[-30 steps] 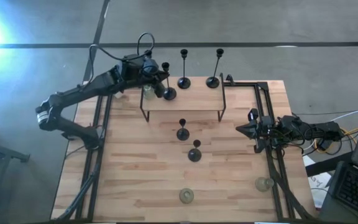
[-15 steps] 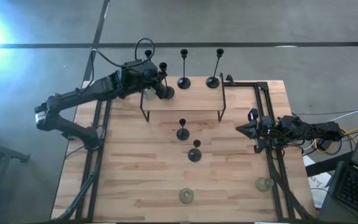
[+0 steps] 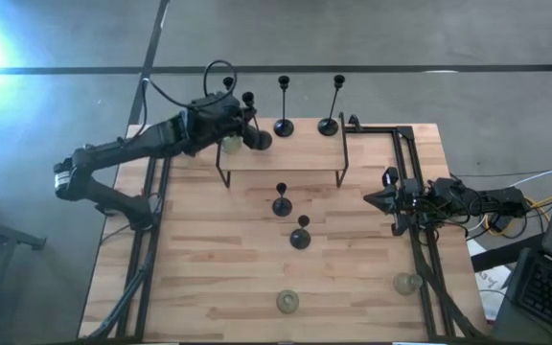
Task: Pick & Place candle stick holders
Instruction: Put the black candle holder on the shelf
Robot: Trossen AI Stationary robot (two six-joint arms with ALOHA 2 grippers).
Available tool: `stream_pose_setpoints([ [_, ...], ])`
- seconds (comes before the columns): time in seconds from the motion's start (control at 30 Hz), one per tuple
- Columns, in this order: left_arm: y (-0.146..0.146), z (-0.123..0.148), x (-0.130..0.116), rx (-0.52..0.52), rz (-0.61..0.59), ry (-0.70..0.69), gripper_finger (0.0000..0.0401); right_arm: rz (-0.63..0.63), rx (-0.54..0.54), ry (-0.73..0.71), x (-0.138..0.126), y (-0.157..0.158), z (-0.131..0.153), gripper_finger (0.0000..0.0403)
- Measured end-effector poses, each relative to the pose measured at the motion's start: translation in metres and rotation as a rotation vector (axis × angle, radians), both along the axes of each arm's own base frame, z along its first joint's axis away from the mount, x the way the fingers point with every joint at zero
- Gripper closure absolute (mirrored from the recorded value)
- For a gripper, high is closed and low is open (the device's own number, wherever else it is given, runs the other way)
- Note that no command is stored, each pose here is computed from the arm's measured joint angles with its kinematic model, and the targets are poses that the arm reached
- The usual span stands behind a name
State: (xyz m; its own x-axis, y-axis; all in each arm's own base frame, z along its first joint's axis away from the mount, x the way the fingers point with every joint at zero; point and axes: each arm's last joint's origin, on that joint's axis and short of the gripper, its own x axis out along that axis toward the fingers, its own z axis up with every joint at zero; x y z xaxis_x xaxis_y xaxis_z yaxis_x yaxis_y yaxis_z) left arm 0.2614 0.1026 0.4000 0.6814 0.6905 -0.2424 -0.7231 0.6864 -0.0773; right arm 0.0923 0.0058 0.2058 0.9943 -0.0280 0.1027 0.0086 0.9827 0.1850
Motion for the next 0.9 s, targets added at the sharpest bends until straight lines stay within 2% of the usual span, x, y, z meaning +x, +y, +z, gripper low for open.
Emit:
stream_pose_setpoints([
  [0.4, 0.000, -0.001, 0.001, -0.001, -0.003, 0.003, 0.0385, 0.000, 0.000, 0.000, 0.000, 0.000, 0.000, 0.0394],
  [0.67, 0.007, -0.012, 0.021, -0.022, -0.005, 0.085, 0.0385, 0.000, 0.000, -0.001, 0.000, 0.000, 0.000, 0.0394],
  [0.9, 0.010, -0.007, 0.031, -0.032, -0.008, 0.142, 0.0385, 0.000, 0.000, -0.001, 0.000, 0.000, 0.000, 0.0394],
])
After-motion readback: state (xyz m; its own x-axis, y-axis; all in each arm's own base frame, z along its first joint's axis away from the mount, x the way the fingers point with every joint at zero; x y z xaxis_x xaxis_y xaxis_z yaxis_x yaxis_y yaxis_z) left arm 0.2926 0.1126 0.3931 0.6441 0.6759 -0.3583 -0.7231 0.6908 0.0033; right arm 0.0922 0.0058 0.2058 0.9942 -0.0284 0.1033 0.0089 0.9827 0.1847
